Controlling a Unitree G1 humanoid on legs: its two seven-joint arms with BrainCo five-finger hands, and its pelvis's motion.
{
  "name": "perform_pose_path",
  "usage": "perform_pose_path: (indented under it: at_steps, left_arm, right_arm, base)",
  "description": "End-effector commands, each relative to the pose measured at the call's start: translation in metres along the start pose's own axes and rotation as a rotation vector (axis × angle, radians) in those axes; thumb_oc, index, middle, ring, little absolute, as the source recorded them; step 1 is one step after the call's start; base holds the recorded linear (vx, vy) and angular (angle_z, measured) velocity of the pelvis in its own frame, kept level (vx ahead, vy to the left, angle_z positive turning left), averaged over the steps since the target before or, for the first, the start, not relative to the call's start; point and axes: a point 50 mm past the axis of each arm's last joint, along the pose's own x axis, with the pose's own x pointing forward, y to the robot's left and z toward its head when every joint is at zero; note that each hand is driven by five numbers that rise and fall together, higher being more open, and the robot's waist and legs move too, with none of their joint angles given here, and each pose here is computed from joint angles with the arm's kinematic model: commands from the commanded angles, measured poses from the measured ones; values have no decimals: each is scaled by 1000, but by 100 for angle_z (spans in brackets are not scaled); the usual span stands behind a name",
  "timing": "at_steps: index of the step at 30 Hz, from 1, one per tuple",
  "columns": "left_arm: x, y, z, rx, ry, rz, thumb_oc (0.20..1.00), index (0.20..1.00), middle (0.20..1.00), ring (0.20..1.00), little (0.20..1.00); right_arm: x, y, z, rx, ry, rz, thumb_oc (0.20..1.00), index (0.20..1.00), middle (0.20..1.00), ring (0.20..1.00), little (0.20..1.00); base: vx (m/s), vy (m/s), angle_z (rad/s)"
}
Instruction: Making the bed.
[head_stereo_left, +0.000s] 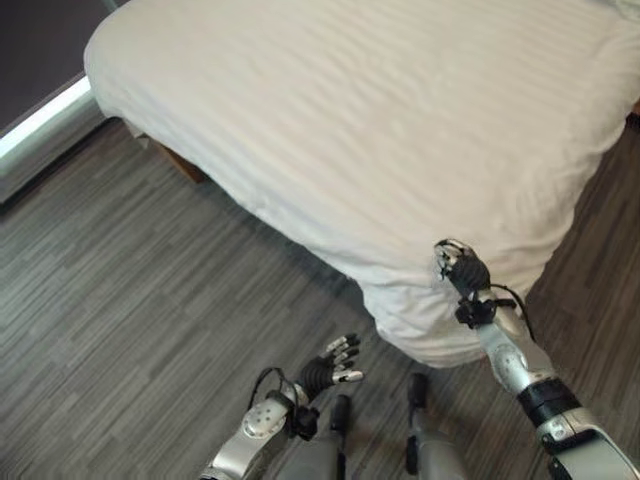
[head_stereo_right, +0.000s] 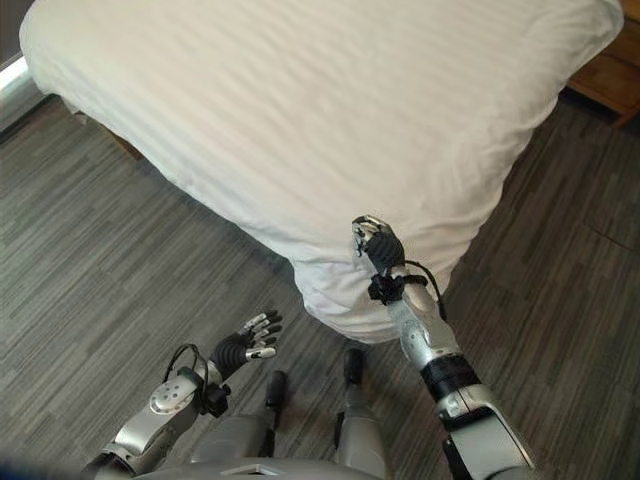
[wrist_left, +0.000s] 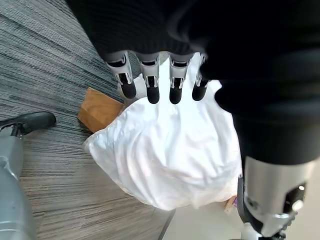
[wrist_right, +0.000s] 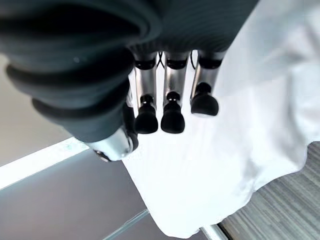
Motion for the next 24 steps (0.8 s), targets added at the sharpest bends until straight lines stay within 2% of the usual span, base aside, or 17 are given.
perform_pose_path:
  at_steps: [1, 8, 13, 16, 17, 21, 23, 24]
  left_arm:
    - [8, -10, 20, -11, -114, -54, 1000, 1000, 1000, 1000, 1000]
    - [12, -12, 20, 0, -120, -51, 1000, 1000, 1000, 1000, 1000]
    - [14, -12, 22, 5, -129, -48, 1000, 1000, 1000, 1000, 1000]
    - [14, -11, 21, -2, -123, -43, 1000, 1000, 1000, 1000, 1000]
    - [15, -11, 21, -1, -124, -43, 1000, 1000, 1000, 1000, 1000]
    - [14, -11, 18, -15, -105, -47, 1000, 1000, 1000, 1000, 1000]
    - [16, -14, 18, -14, -97, -68, 1000, 1000, 1000, 1000, 1000]
    - [16, -14, 18, -14, -97, -68, 1000, 1000, 1000, 1000, 1000]
  right_arm:
    - [14, 28, 22, 38, -88, 135, 200, 200, 200, 200, 200]
    - [6, 44, 1, 26, -9, 226, 200, 200, 200, 200, 200]
    - [3, 32, -19, 58, 60, 153, 200, 200, 200, 200, 200]
    - [4, 4, -27, 71, 95, -16, 200, 200, 200, 200, 200]
    - [4, 3, -26, 71, 94, -16, 200, 200, 200, 200, 200]
    - [1, -46, -27, 31, 157, -249, 200, 200, 200, 200, 200]
    - [-18, -83, -40, -25, 283, -403, 200, 200, 200, 200, 200]
    - [-18, -83, -40, -25, 283, -403, 200, 200, 200, 200, 200]
  base:
    - [1, -4, 6]
    - [0, 0, 0]
    - [1, -3, 1]
    - [-8, -15, 10]
    - [-10, -10, 15]
    - [-5, -5, 4]
    - [-2, -9, 7]
    - [0, -4, 9]
